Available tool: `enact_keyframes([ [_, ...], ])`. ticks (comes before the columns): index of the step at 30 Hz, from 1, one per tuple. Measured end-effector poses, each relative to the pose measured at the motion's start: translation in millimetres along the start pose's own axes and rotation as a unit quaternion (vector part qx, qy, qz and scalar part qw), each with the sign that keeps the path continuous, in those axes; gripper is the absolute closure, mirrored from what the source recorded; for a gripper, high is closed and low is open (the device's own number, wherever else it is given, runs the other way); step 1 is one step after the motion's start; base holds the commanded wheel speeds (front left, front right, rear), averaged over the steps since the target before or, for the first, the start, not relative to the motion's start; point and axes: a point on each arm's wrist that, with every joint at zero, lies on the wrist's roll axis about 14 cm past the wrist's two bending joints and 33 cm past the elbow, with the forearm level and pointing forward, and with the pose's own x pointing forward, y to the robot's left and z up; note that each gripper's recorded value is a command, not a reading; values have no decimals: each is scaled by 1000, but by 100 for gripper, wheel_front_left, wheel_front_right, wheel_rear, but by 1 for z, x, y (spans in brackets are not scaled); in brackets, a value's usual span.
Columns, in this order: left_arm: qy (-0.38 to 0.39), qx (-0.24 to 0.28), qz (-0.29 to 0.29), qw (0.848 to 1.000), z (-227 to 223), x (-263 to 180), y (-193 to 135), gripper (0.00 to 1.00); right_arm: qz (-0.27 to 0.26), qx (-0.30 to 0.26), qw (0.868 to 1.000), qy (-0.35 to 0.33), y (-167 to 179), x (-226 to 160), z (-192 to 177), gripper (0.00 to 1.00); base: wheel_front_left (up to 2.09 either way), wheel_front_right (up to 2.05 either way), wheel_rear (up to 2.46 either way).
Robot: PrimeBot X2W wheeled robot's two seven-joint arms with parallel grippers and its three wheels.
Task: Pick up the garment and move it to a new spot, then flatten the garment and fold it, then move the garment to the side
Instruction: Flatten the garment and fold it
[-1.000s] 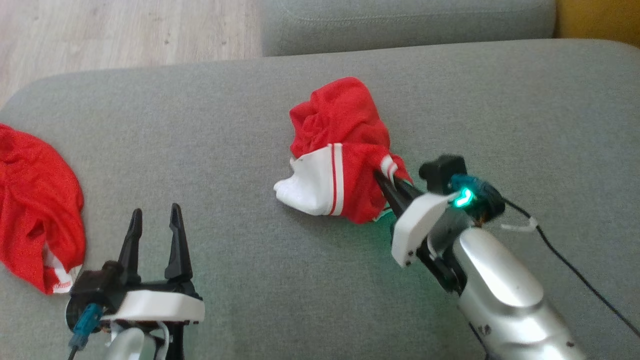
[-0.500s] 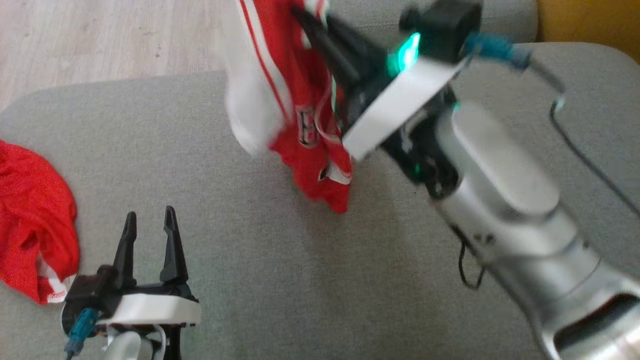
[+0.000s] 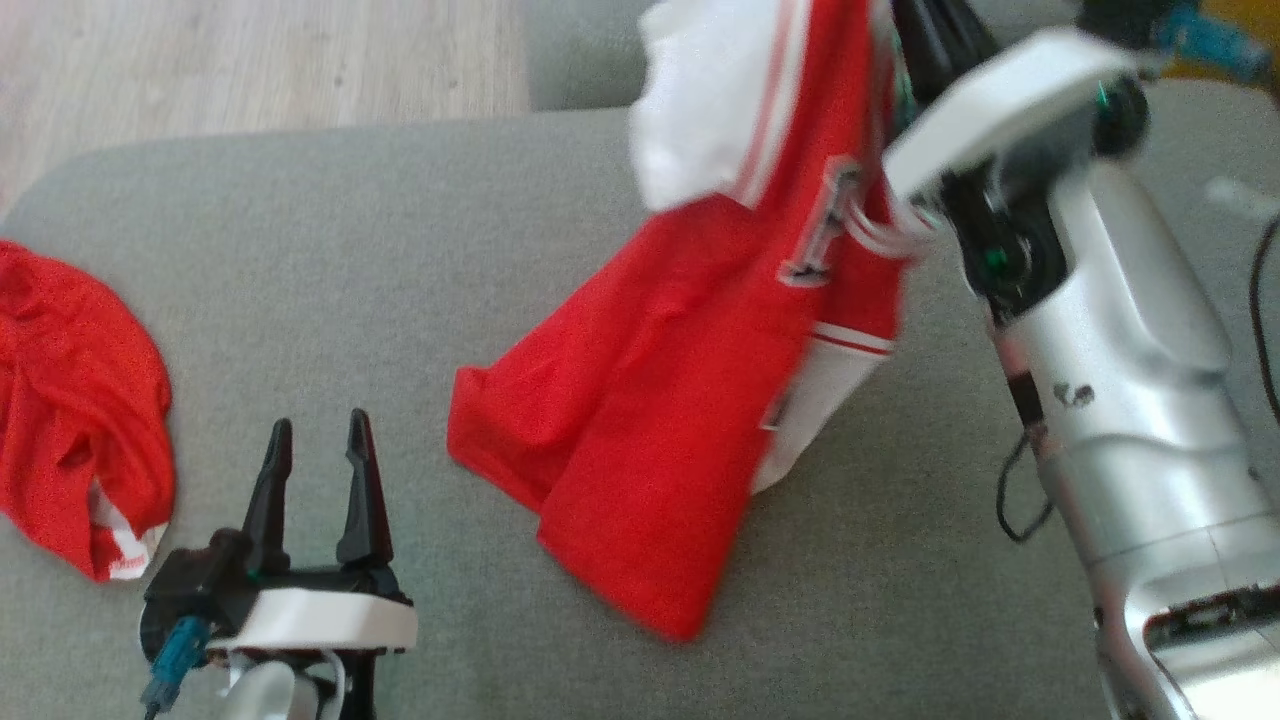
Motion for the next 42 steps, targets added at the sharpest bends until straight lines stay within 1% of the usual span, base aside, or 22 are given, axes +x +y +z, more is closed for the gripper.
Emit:
enact_keyframes([
  [2,6,-1,0,1000,-4,2,1,0,-49,7,998,43,-34,-6,-37,100,0,0,0],
  [5,12,-1,-1,1000,-9,6,2,0,-94,9,993,65,-66,-6,-64,100,0,0,0],
  [8,11,0,-6,1000,-9,11,1,0,-113,-5,992,60,-83,5,-71,100,0,0,0],
  [10,10,0,-6,1000,-8,14,1,0,-120,-14,992,43,-93,17,-65,100,0,0,0],
  [12,11,-1,-1,1000,-9,17,5,0,-130,-11,991,26,-102,29,-58,100,0,0,0],
  [13,12,1,3,1000,-10,18,8,0,-133,-8,991,27,-105,35,-60,43,0,0,0],
  [14,14,3,7,1000,-11,19,11,0,-136,-5,990,38,-108,39,-67,0,0,0,0],
  [16,18,3,12,1000,-14,19,15,0,-136,1,987,83,-109,41,-95,0,0,0,0],
  [18,20,3,18,1000,-15,20,19,0,-134,0,982,134,-107,35,-124,0,0,0,0],
  [20,20,6,19,1000,-15,20,20,0,-133,-5,977,165,-105,26,-139,0,0,0,0],
  [26,4,2,8,1000,-5,24,12,0,-139,-29,971,190,-110,-6,-141,0,0,0,0],
  [29,7,-1,4,1000,-8,21,7,0,-143,-41,968,200,-112,-29,-143,0,0,0,0],
  [31,8,-2,1,1000,-9,18,3,0,-153,-41,964,214,-115,-49,-148,0,0,0,0],
  [35,7,0,-12,1000,-8,14,-7,0,-178,-41,951,248,-125,-97,-167,0,0,0,0],
  [38,3,-1,-23,1000,-5,16,-15,0,-197,-26,941,275,-127,-129,-188,0,0,0,0],
  [40,2,-1,-26,1000,-5,16,-16,0,-202,-14,935,293,-124,-142,-202,0,0,0,0],
  [42,6,-1,-22,1000,-8,16,-14,0,-202,-1,932,300,-120,-144,-212,0,0,0,0],
])
